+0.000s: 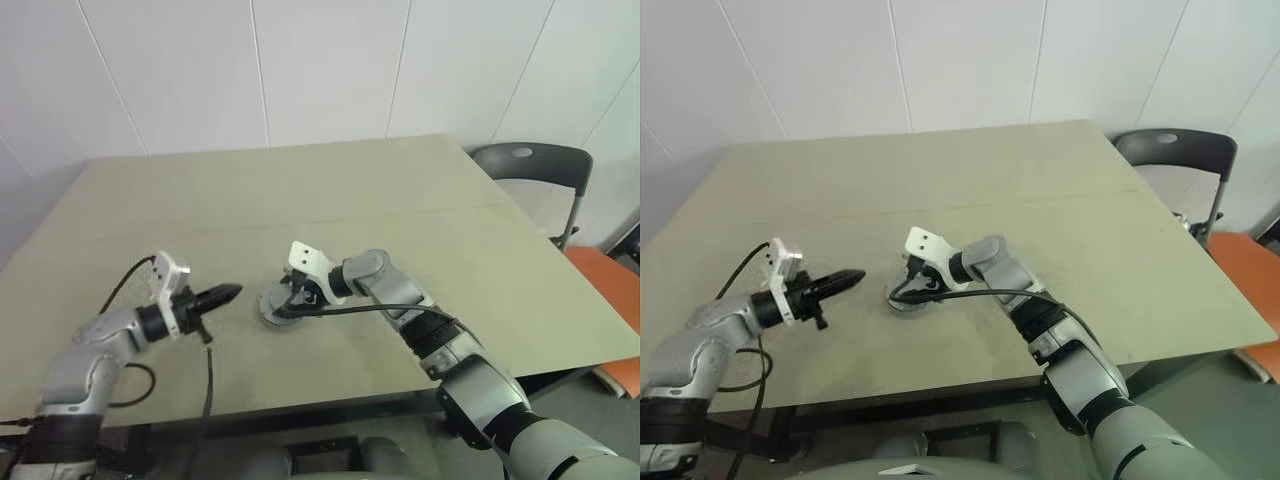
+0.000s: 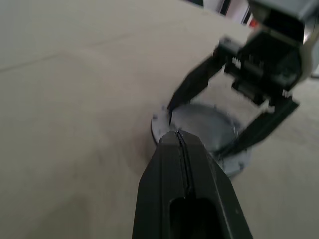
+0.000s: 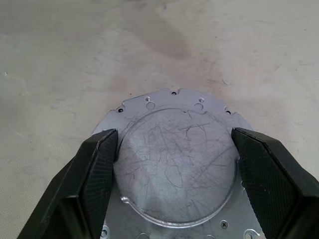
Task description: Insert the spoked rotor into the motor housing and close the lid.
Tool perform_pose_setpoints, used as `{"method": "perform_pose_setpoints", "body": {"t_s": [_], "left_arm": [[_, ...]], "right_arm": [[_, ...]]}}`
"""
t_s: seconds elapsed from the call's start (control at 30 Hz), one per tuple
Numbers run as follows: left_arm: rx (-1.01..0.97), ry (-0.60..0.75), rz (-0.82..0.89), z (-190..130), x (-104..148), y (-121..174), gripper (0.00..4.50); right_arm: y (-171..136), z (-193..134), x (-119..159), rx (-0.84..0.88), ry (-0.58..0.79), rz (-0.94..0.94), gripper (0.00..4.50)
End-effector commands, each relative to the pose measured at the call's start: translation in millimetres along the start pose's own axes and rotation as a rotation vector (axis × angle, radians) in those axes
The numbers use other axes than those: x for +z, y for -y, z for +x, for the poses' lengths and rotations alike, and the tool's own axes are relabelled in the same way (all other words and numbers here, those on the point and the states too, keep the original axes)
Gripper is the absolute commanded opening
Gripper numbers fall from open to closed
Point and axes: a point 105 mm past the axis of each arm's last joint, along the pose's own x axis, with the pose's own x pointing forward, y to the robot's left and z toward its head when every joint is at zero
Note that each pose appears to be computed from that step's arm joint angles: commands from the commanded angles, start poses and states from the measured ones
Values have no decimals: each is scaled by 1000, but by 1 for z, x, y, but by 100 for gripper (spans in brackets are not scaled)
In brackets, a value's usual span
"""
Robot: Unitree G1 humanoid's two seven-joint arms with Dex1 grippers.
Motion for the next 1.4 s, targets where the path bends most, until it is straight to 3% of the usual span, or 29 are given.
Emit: {"method": "perform_pose_setpoints", "body": {"t_s": [0.03, 0.3, 0.63, 1.4], "left_arm": [[-12, 22, 71, -1, 9, 2, 0], [-15, 43, 79, 6, 9, 8, 0], [-31, 45, 69, 4, 7, 6, 0], [16, -5, 78, -20, -3, -8, 0]], "right_arm": [[-20, 11, -42, 79, -135, 112, 329], [-46, 18, -50, 171, -160, 227, 329], [-24, 20, -42, 38, -125, 245, 329], [-3, -4, 24, 59, 253, 127, 329]]}}
